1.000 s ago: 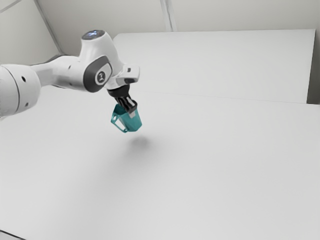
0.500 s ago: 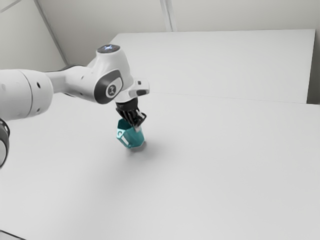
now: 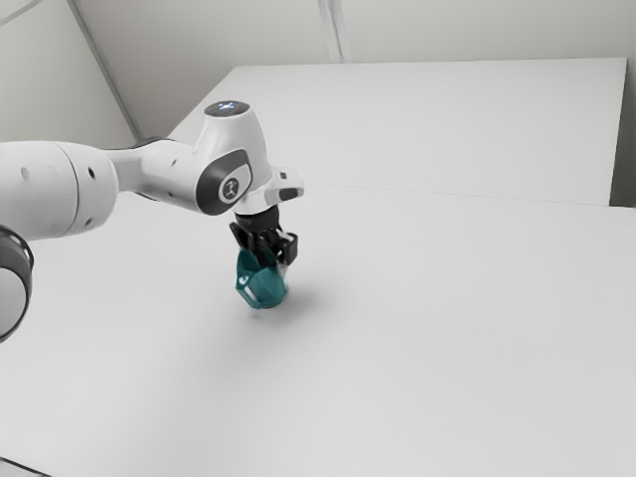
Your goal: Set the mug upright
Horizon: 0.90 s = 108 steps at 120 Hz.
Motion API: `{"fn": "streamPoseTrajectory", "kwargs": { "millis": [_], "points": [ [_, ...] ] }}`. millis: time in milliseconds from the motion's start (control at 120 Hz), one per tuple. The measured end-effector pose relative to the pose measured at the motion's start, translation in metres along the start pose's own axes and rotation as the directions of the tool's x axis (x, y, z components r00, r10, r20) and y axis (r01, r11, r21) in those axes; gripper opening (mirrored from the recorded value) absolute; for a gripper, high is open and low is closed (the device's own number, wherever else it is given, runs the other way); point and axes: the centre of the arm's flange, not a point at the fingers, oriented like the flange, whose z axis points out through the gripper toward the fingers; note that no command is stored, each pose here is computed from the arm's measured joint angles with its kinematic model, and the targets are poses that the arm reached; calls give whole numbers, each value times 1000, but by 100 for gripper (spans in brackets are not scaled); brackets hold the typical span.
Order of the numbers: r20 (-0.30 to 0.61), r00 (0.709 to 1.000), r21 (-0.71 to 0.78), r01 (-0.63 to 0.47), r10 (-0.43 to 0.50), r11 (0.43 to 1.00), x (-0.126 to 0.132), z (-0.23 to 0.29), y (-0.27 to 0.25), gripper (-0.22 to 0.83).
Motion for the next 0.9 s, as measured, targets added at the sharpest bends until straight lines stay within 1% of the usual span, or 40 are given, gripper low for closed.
{"fn": "streamPoseTrajectory", "kwargs": {
  "millis": [67,133,225,308,508,650,767,900],
  "points": [
    [-6,1000,0,5,-5,1000,0,-4,0,33],
    [-19,1000,0,9,-9,1000,1,-11,0,41],
    [-44,999,1,8,-8,1000,0,-31,4,48],
    [-67,998,-3,19,-19,1000,7,-64,1,52],
    [-118,992,-34,47,-51,998,22,-142,-21,58],
    [-147,987,-38,54,-59,998,21,-194,-41,60],
    [-128,991,-32,38,-42,999,16,-209,-42,61],
    [-97,995,-39,24,-28,999,12,-209,-42,61]
  ]
}}
